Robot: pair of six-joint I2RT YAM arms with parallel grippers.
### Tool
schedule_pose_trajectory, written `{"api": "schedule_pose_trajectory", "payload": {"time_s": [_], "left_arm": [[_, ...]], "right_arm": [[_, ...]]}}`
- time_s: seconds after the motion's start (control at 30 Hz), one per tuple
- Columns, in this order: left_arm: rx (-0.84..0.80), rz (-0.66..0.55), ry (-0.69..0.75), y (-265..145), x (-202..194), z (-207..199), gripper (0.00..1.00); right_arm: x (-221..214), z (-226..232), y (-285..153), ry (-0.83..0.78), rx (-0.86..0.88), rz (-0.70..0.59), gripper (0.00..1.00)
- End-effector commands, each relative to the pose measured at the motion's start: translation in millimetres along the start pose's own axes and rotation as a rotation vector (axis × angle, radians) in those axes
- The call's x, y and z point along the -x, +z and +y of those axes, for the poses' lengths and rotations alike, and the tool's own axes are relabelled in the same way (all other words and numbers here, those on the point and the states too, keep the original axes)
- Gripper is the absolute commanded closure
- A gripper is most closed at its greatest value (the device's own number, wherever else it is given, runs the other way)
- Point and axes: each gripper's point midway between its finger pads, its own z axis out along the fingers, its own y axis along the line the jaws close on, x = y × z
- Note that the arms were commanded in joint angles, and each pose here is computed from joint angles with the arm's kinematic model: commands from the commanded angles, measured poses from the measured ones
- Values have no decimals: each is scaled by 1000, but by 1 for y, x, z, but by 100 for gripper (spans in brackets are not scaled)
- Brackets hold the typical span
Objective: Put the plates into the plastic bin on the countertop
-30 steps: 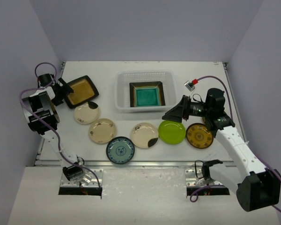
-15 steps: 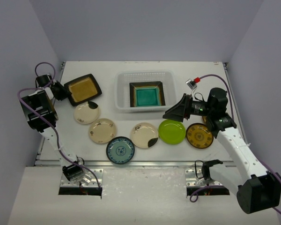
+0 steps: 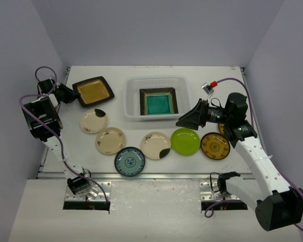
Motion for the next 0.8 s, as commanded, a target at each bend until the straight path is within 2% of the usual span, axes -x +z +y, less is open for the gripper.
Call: {"api": "schedule_pose_trajectory", "payload": {"time_s": [0.0, 0.17, 0.4, 0.57, 0.77], "left_arm": [[-302, -98, -53, -29, 52, -89, 100], [-360, -154, -31, -50, 59, -110, 100], [-436, -174, -48, -74, 61, -134, 100], [-513, -234, -71, -112, 71, -164, 100], [-530, -357, -4, -175, 78, -201, 100]], "right_arm": [[14, 7, 0, -58, -4, -26, 1], [18, 3, 0, -51, -36, -46, 1], [25, -1, 2, -47, -64, -59, 1], [31, -4, 3, -50, -80, -64, 1], [38, -9, 3, -50, -125, -79, 1]]}}
